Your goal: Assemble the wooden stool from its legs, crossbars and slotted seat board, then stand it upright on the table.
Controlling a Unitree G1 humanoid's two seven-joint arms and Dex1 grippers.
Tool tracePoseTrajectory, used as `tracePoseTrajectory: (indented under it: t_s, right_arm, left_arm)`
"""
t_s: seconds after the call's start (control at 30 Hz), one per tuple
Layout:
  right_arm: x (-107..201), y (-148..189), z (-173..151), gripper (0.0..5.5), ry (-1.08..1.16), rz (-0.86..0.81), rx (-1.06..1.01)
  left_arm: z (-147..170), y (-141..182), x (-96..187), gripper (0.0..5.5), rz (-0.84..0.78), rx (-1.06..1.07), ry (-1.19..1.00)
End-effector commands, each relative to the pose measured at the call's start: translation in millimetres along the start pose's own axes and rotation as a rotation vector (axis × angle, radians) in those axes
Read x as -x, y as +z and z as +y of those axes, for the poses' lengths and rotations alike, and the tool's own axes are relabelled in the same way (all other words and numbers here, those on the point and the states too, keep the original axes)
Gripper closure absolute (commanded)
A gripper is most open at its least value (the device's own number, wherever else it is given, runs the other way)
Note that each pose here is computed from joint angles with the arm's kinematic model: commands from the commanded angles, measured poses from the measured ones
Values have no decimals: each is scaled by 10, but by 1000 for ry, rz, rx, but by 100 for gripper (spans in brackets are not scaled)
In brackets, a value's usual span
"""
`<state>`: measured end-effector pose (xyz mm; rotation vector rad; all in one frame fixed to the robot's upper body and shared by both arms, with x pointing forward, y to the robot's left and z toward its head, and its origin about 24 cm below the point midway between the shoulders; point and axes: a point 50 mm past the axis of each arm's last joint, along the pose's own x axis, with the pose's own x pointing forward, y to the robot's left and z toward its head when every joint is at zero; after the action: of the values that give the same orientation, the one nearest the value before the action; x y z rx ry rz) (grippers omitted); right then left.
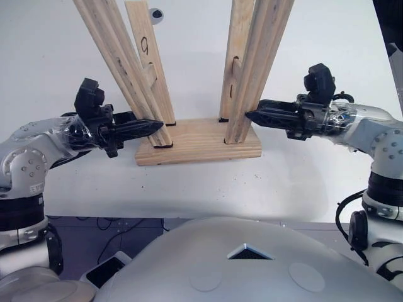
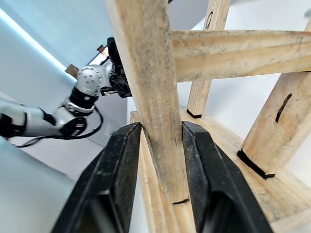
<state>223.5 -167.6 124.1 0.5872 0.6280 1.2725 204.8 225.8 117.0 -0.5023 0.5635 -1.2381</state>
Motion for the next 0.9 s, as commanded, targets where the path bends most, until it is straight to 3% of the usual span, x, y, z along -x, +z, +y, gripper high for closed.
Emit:
tracePoseTrajectory:
  t_s: [0.03, 0.17, 0.37, 0.4, 0.9]
  right_arm:
    - [-83, 50, -224, 425, -139, 241, -324]
    - [-153, 343, -431, 431, -266, 284, -416]
    - [-227, 332, -524, 431, -297, 346, -498]
    - [-227, 356, -538, 392, -304, 334, -500]
    - [-59, 603, -399, 120, -134, 135, -476]
  left_arm:
    - [351, 51, -88, 431, 90, 335, 65]
    - [585, 211, -10, 432, 41, 424, 131]
    - [771, 143, -98, 432, 182, 445, 166]
    - [782, 166, -111, 395, 178, 440, 159]
    - [638, 317, 150, 156, -28, 501, 73]
